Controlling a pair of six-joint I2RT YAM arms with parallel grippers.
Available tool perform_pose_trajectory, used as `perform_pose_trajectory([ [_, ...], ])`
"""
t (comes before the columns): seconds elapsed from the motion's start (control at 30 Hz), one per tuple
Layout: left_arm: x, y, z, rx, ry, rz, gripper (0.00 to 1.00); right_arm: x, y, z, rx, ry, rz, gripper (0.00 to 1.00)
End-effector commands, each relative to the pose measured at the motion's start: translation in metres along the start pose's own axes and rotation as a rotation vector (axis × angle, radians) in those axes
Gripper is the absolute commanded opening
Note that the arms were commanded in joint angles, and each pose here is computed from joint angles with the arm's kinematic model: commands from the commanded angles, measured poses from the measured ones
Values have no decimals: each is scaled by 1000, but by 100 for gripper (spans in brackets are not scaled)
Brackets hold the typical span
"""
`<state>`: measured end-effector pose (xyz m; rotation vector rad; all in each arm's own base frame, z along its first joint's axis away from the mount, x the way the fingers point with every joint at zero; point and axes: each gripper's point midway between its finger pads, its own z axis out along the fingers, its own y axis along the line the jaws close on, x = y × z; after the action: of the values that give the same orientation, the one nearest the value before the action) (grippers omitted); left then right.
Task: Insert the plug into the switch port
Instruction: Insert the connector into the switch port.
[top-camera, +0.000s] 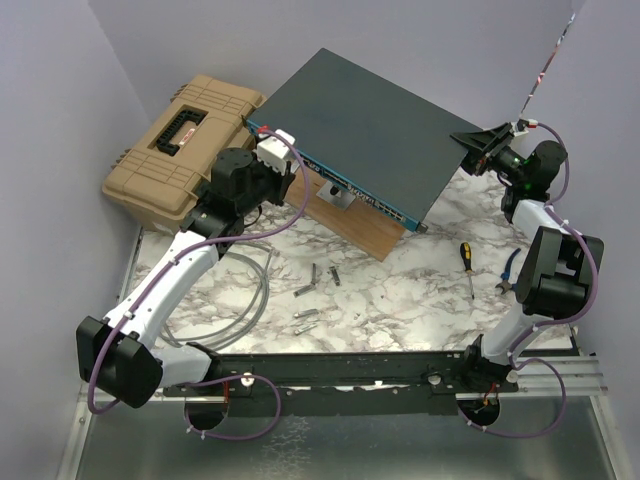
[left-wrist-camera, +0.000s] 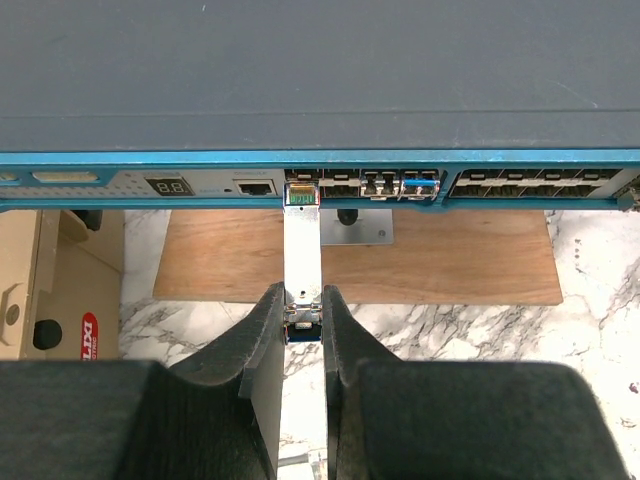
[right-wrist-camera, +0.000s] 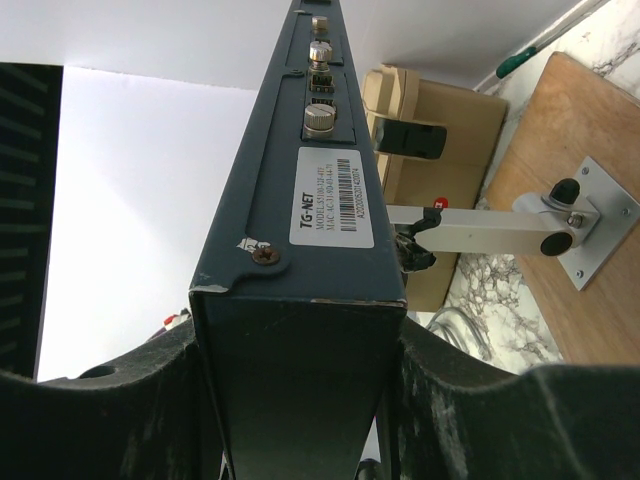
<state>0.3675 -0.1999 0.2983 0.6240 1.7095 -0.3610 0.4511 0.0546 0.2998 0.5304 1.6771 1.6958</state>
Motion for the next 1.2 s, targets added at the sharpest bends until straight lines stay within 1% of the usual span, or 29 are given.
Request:
perform_pose_trajectory([
  [0.0, -5, -5, 0, 22, -3, -1, 0, 1, 4, 2, -23, 33, -81, 13],
  [0.23, 0, -3, -4, 8, 21, -8, 0, 0, 3, 3, -23, 33, -80, 12],
  [1.17, -12, -15, 5, 72, 5, -28, 0, 2, 2, 2, -24, 37, -75, 12],
])
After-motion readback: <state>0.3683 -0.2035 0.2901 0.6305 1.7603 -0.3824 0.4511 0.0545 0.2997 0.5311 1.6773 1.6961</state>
